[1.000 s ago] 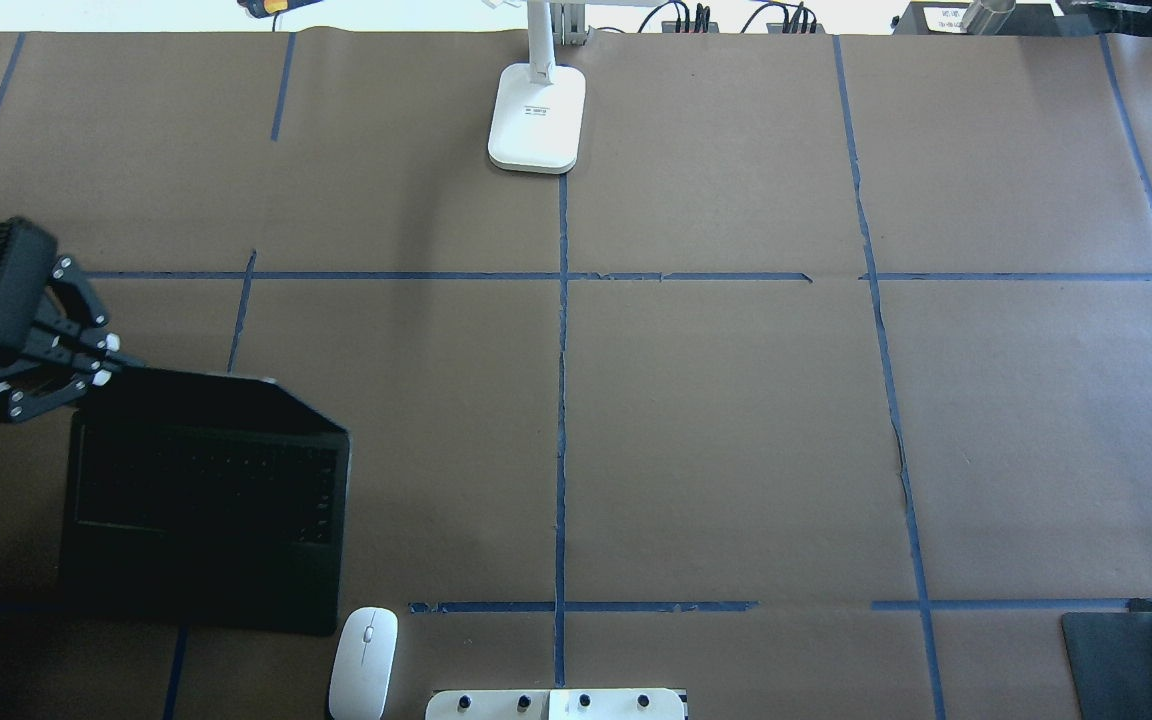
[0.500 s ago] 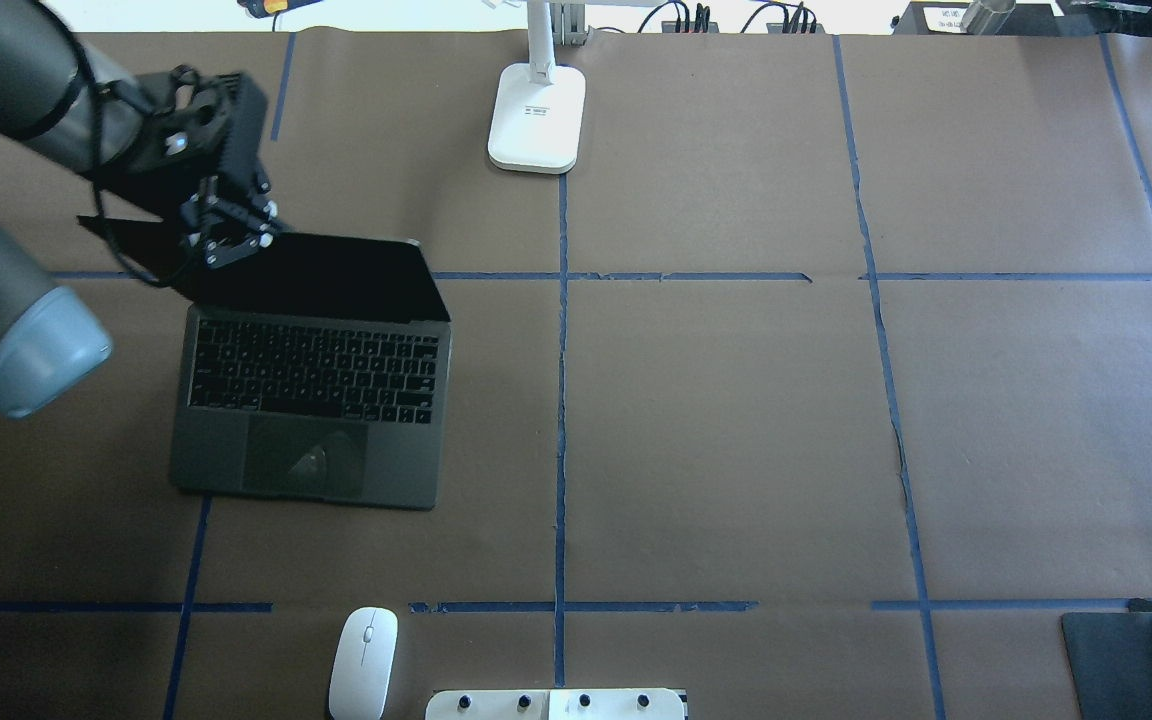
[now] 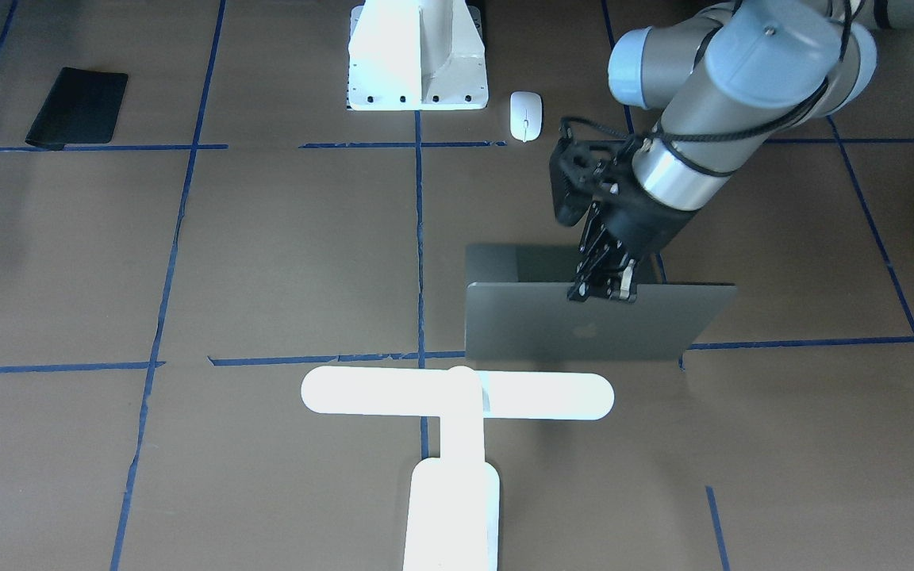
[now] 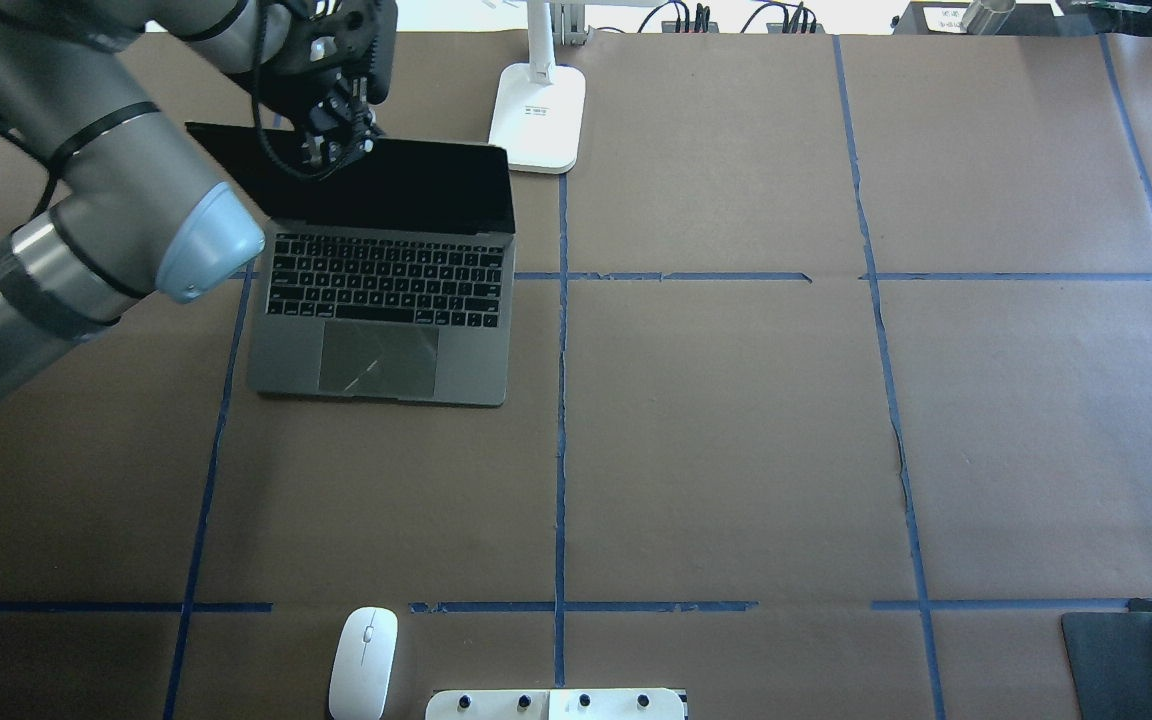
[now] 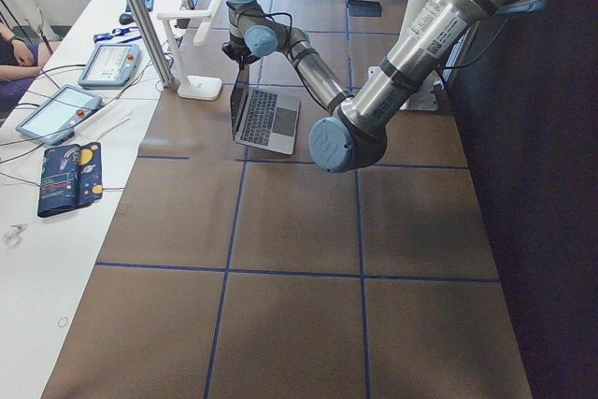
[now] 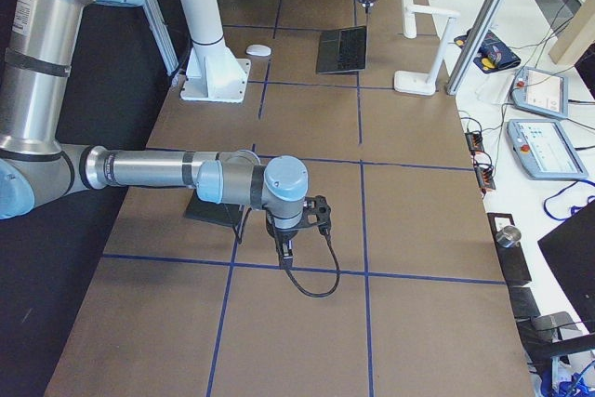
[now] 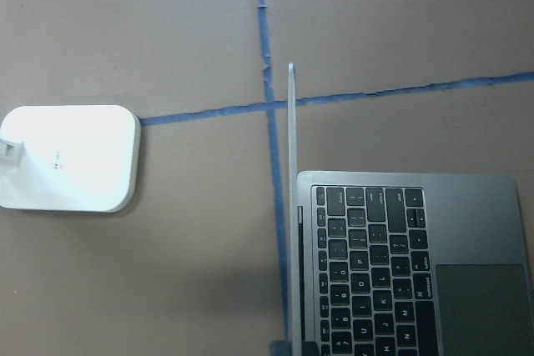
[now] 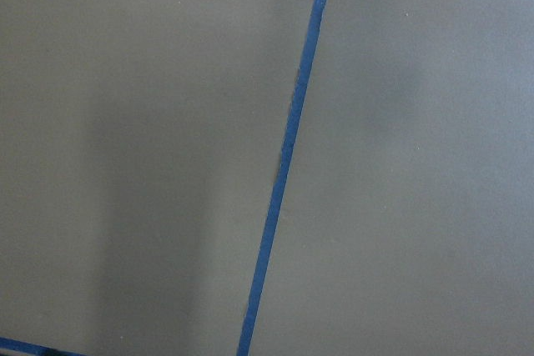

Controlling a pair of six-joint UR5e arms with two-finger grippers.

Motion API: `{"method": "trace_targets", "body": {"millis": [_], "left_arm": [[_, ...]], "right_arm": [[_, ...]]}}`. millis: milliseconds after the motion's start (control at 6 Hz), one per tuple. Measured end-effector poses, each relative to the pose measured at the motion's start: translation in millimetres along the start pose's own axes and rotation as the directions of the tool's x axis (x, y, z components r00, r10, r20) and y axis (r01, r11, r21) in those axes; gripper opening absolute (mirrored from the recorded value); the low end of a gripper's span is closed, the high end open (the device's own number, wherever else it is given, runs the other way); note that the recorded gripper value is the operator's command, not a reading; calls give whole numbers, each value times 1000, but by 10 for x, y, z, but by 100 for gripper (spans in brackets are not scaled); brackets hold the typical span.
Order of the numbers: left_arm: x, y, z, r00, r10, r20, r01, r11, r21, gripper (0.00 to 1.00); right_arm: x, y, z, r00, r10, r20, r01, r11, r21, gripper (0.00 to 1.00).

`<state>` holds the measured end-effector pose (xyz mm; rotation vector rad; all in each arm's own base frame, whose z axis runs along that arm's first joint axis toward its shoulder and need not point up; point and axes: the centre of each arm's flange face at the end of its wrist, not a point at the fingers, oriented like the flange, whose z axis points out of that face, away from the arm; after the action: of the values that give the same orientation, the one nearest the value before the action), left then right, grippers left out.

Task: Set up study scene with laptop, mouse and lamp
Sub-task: 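Carry the open laptop with the left gripper toward the white lamp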

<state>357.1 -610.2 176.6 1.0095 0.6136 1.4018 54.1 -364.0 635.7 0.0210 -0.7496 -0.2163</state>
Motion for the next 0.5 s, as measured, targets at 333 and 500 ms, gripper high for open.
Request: {"method": "trace_targets", "body": {"millis": [333, 500], "left_arm": [[-277, -24, 305, 999, -39, 32, 38, 999, 25, 12], [-305, 2, 364, 996, -85, 33, 84, 996, 30, 32]], "right_arm": [[11, 7, 13, 1000, 3, 1, -3, 1000, -3, 100], [15, 7, 17, 1000, 3, 1, -3, 1000, -3, 100]]}}
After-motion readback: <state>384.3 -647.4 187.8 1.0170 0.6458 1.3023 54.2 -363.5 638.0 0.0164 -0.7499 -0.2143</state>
